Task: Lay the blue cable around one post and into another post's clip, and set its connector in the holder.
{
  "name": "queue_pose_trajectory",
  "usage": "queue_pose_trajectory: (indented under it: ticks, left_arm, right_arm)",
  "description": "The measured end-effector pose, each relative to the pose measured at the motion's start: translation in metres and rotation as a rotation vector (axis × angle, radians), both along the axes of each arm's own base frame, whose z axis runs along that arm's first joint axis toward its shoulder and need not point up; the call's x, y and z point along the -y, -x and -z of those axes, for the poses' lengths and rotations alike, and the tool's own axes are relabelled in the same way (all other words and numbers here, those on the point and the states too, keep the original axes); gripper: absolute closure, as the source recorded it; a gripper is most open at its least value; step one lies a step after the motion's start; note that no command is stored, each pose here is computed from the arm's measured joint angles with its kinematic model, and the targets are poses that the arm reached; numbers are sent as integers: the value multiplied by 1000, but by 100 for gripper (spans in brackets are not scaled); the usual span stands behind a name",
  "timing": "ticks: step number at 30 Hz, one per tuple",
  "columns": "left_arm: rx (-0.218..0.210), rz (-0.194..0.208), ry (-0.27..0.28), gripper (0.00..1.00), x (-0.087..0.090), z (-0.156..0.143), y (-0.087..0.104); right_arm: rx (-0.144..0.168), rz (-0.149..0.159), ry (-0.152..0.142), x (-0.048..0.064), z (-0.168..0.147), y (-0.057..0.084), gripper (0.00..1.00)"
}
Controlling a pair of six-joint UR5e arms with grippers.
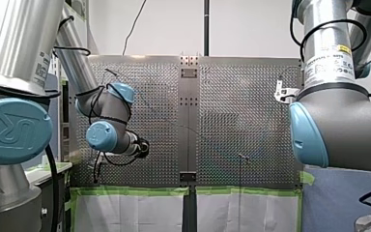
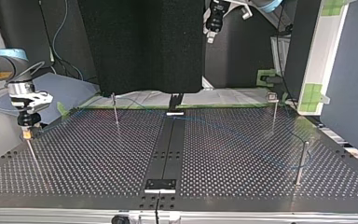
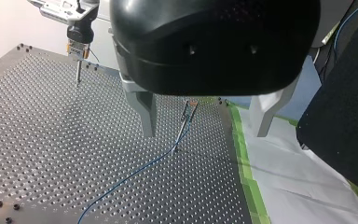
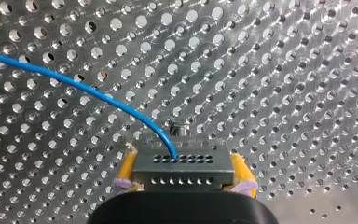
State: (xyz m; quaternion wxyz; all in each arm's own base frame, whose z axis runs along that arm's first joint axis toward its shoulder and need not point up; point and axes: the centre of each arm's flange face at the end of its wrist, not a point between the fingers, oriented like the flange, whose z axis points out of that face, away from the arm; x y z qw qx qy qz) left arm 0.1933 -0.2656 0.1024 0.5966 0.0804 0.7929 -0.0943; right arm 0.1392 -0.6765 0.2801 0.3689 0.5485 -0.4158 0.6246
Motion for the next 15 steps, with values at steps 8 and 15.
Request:
queue_pose_trajectory:
  ticks: [8,15]
  left_arm:
    - [0,0,0,0,0,0,0]
    - [0,-2,0,0,0,0,0]
  right_arm:
    - [0,-13,8,0,0,-2,100]
    - [5,-15,11,1,0,-3,100]
